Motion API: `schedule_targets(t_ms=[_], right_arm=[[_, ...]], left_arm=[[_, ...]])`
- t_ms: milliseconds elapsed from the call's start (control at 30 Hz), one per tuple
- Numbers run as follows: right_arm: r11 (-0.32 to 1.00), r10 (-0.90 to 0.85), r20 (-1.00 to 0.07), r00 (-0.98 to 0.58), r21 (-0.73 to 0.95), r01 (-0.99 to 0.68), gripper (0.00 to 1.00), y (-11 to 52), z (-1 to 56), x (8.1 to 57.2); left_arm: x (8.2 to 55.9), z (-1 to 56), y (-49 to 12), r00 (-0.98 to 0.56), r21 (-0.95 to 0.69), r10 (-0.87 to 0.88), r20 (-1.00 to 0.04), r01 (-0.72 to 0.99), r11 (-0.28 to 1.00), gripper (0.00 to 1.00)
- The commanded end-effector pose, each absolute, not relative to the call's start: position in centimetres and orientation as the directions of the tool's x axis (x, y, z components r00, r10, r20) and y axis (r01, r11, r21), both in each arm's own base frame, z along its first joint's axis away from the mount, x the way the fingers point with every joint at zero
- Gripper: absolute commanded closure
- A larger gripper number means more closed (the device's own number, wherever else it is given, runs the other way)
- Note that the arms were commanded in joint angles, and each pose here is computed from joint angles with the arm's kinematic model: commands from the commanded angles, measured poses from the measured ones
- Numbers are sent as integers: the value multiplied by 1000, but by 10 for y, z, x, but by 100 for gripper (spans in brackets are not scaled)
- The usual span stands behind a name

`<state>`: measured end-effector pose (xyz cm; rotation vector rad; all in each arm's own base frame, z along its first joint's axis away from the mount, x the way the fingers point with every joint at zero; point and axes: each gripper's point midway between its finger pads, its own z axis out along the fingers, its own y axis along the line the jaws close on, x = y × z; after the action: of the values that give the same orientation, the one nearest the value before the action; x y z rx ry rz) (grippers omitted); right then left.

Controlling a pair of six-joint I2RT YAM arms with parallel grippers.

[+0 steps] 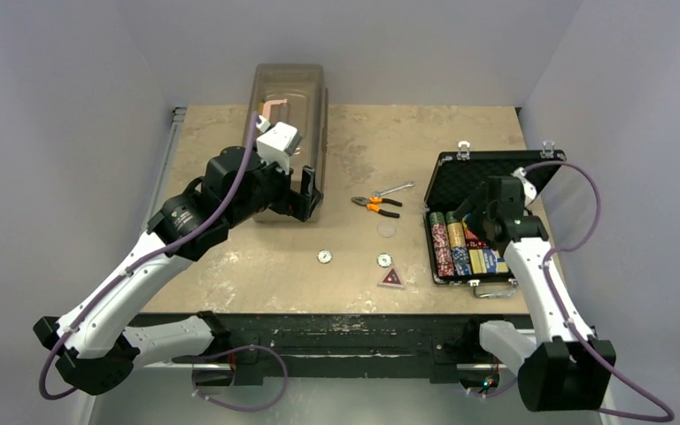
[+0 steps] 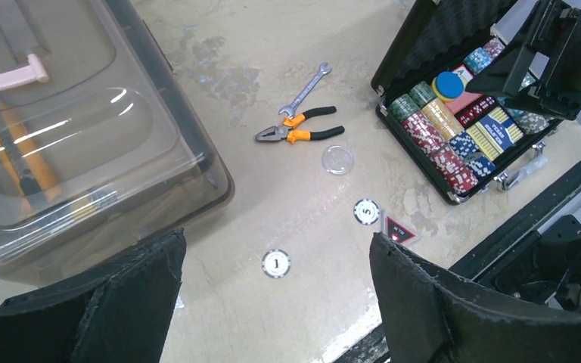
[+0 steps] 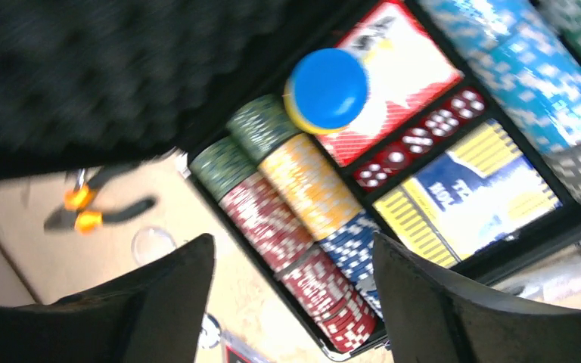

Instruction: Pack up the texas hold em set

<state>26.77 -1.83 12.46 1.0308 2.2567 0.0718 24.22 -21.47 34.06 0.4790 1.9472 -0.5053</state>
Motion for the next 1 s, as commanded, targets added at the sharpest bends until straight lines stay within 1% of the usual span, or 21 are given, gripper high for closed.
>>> schedule_targets(t_ms=[0, 67, 133, 233, 300, 367, 500, 567, 633, 667, 833, 967], right_arm=[[850, 495, -694, -522, 263, 456, 23, 8, 170, 274], [887, 448, -710, -543, 274, 373, 19, 27, 176, 273], [915, 400, -708, -582, 272, 299, 17, 45, 174, 270], [938, 346, -712, -612, 262, 225, 16, 65, 174, 267], [951, 303, -726, -617, 273, 144, 16, 84, 177, 267], [956, 262, -717, -645, 286, 70, 16, 103, 175, 267], [954, 110, -691, -714, 275, -120, 14, 154, 161, 258], [947, 21, -678, -735, 248, -202, 10, 177, 151, 246], [951, -34, -634, -772, 218, -221, 2, 188, 133, 231], [953, -50, -601, -798, 210, -218, 1, 188, 122, 222], [976, -105, -395, -913, 136, -172, 1, 171, 62, 185], [969, -169, -341, -925, 116, -219, 1, 176, 50, 186]], left_arm=[[241, 345, -226, -400, -172, 85, -913, 565, 807, 12], [241, 343, -228, -408, -179, 85, -909, 566, 804, 12], [242, 340, -230, -417, -182, 88, -904, 564, 805, 12], [247, 333, -229, -425, -168, 99, -900, 547, 820, 12], [251, 329, -228, -429, -153, 109, -897, 532, 833, 12], [254, 324, -227, -438, -144, 118, -891, 520, 842, 12], [258, 313, -229, -450, -125, 138, -882, 506, 853, 13], [261, 307, -231, -457, -109, 153, -876, 499, 860, 13], [263, 303, -231, -460, -98, 163, -873, 492, 865, 13], [263, 302, -231, -461, -96, 163, -872, 489, 867, 13], [261, 305, -231, -456, -97, 160, -876, 490, 866, 14], [258, 307, -232, -451, -101, 158, -879, 499, 861, 14]])
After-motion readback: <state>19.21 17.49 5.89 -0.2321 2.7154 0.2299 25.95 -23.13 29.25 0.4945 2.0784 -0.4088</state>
